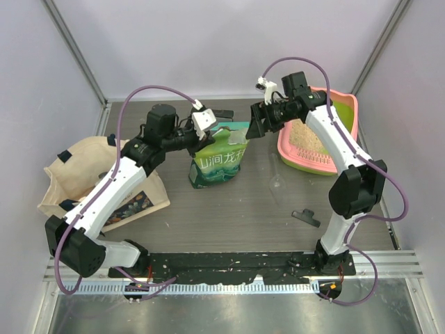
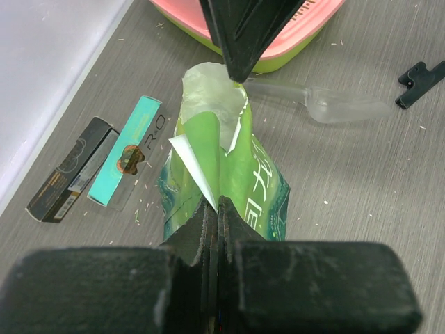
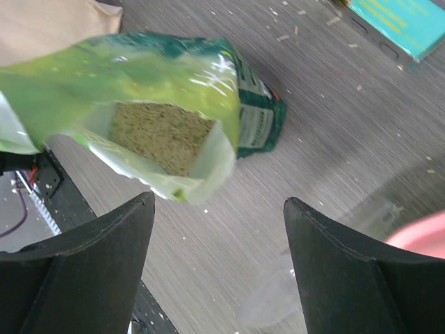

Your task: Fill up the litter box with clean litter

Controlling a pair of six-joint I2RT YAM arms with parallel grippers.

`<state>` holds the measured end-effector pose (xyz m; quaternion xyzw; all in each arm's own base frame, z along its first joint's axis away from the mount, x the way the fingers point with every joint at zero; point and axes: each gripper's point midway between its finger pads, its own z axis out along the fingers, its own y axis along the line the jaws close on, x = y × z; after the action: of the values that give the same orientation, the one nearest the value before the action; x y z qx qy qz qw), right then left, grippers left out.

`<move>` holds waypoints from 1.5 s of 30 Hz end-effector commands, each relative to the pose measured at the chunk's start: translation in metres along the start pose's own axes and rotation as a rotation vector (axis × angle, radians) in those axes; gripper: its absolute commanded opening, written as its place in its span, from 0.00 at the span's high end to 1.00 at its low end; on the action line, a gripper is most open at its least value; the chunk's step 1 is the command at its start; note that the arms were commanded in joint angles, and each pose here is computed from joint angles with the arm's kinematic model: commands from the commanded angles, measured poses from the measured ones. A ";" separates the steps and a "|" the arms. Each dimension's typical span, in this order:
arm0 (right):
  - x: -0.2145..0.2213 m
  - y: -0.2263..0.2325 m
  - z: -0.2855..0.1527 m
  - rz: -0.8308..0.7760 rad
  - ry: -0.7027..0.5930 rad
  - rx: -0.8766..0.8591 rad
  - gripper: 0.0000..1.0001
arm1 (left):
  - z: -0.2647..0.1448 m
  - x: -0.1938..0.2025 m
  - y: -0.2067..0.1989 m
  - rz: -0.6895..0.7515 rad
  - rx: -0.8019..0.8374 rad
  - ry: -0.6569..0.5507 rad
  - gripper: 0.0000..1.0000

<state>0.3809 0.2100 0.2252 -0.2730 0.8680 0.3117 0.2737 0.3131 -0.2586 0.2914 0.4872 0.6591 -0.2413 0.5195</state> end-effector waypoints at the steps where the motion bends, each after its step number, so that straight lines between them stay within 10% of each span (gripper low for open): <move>1: -0.026 0.023 0.007 0.019 -0.063 -0.038 0.20 | -0.007 -0.036 0.004 0.033 -0.005 -0.099 1.00; 9: -0.020 0.006 0.031 0.159 -0.046 0.099 0.40 | -0.010 -0.039 0.006 0.035 -0.022 -0.105 1.00; 19: -0.035 0.012 0.007 0.116 -0.084 0.178 0.99 | -0.009 -0.058 0.010 0.061 -0.012 -0.159 1.00; 35: -0.014 0.054 -0.037 0.072 -0.090 0.078 0.98 | -0.019 -0.089 -0.001 0.052 0.052 -0.253 1.00; 39: -0.032 0.049 -0.051 0.050 -0.151 -0.031 0.48 | -0.016 -0.085 0.000 0.053 0.058 -0.234 1.00; 45: -0.013 0.014 -0.092 -0.048 -0.286 -0.208 0.27 | -0.012 -0.074 0.003 0.038 0.041 -0.196 1.00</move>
<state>0.3696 0.1824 0.2662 -0.1991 0.8552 0.3733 0.2993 0.3061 -0.2717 0.3021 0.4781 0.6567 -0.2971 0.5019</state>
